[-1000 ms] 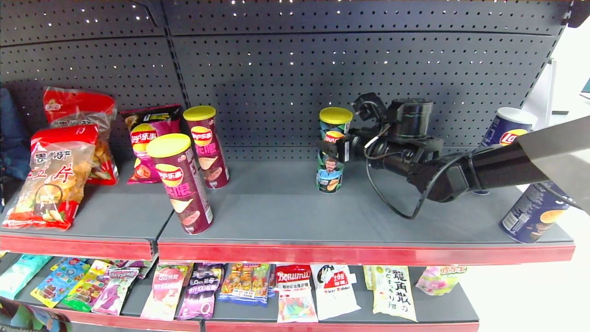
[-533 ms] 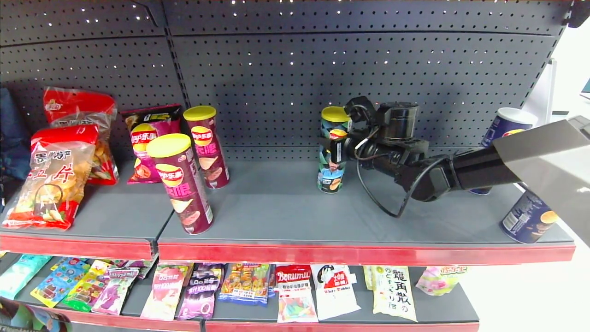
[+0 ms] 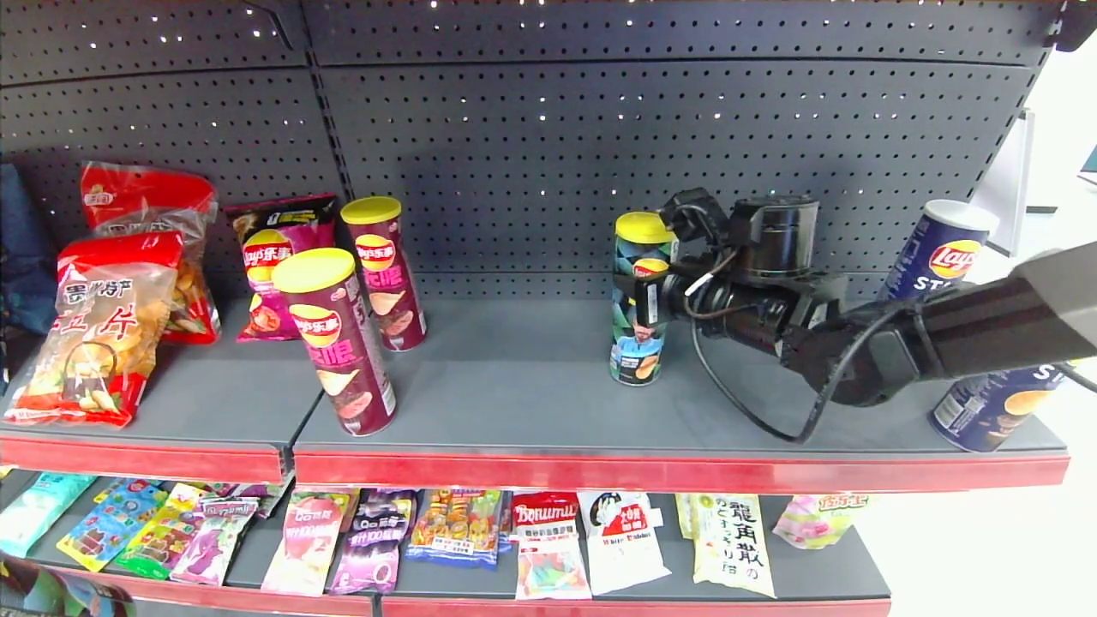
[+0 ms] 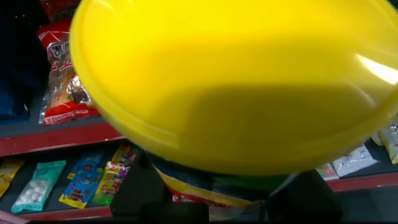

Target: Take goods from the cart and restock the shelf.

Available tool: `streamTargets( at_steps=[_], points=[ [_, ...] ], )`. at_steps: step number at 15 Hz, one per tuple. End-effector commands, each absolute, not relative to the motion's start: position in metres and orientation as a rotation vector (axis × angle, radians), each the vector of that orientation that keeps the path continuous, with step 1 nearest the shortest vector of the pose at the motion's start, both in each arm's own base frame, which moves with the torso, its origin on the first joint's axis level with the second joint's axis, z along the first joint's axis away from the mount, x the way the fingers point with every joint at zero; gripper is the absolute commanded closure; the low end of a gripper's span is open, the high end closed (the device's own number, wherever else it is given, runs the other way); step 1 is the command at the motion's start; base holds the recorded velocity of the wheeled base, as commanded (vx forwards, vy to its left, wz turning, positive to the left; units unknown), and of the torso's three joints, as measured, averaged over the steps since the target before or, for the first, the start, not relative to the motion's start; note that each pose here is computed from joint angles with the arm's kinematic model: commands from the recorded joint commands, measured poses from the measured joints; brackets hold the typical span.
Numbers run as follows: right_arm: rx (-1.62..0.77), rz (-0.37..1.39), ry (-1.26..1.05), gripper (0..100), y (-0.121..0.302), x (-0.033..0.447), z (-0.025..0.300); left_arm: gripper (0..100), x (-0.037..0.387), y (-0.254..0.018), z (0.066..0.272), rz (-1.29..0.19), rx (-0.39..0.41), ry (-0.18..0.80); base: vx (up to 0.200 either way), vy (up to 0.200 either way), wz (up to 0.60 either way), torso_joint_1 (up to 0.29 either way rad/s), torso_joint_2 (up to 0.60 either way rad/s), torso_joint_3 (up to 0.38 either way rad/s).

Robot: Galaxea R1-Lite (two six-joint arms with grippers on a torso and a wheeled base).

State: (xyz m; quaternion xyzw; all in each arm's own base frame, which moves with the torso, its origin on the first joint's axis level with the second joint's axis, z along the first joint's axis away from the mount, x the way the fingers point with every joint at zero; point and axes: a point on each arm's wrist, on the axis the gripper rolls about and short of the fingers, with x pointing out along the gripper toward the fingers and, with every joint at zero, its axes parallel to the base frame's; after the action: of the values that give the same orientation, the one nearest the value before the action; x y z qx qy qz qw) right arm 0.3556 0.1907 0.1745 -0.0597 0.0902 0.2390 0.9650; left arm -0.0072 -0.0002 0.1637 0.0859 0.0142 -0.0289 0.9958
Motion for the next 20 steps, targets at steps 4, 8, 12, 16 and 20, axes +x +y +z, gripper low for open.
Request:
streamTargets(
  at_steps=[4,8,12,16,20],
  points=[
    [-0.083,0.455,0.164,100,0.189,0.293,0.2,100,-0.007,0.0,0.164,-0.063,0.172,0.029,0.0,0.0,0.0,0.0,0.0,0.0],
    [-0.023,0.413,0.149,100,0.2,0.281,0.196,100,-0.008,0.0,0.164,-0.062,0.169,0.021,0.0,0.0,0.0,0.0,0.0,0.0],
    [-0.037,0.436,0.143,100,0.202,0.27,0.171,100,-0.008,0.0,0.164,-0.062,0.169,0.019,0.0,0.0,0.0,0.0,0.0,0.0],
    [-0.06,0.398,0.134,100,0.204,0.275,0.162,100,-0.009,0.0,0.165,-0.063,0.169,0.016,0.0,0.0,0.0,0.0,0.0,0.0],
    [-0.069,0.382,0.144,100,0.205,0.277,0.158,100,-0.009,0.0,0.165,-0.063,0.169,0.013,0.0,0.0,0.0,0.0,0.0,0.0]
  ],
)
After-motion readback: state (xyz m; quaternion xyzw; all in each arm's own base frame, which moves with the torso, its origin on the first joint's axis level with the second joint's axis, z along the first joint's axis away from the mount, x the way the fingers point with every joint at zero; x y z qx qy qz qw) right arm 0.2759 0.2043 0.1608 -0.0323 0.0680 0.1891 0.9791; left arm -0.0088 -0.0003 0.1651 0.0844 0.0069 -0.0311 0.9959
